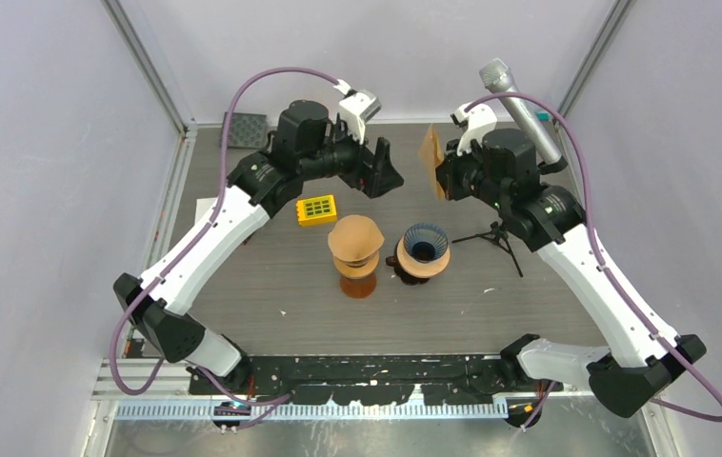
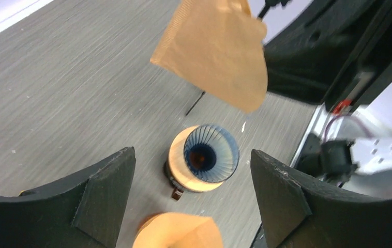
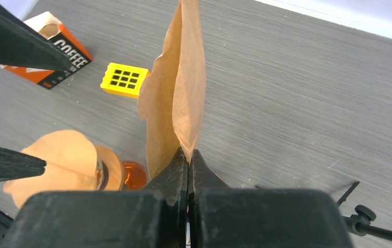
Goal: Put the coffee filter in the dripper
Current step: Place the coffee filter in the coffee dripper.
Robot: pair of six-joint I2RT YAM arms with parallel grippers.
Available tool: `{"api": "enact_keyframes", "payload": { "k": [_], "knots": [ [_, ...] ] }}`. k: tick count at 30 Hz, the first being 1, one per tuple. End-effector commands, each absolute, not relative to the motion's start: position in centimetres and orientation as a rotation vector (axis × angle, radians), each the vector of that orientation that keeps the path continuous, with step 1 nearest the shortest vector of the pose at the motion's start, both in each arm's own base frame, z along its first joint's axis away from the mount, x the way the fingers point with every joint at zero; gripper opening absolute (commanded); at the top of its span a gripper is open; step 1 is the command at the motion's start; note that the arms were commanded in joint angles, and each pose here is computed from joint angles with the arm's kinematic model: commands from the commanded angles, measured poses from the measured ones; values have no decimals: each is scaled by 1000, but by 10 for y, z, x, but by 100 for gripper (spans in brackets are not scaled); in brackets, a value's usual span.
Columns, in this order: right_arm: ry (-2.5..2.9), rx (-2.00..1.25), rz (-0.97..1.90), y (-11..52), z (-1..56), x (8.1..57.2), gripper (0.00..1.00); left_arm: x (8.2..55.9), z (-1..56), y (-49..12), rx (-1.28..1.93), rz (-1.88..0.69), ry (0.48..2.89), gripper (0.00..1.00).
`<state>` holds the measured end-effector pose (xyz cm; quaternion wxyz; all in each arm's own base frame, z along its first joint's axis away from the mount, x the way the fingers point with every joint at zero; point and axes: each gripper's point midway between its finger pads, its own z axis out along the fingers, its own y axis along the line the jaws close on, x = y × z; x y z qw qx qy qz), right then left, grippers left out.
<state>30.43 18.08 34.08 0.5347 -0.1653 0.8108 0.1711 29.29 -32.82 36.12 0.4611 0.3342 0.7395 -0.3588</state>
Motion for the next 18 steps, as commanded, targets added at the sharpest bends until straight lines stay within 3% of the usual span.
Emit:
{"api": "enact_keyframes", "payload": {
  "k": [1,18],
  "knots": [
    [1874,-214,380,171,366,323,0,309,392,-341,562,-1006,1856,83],
    [1938,-198,408,185,346,335,0,332,388,-379,464,-1037,1957,82]
  ]
}}
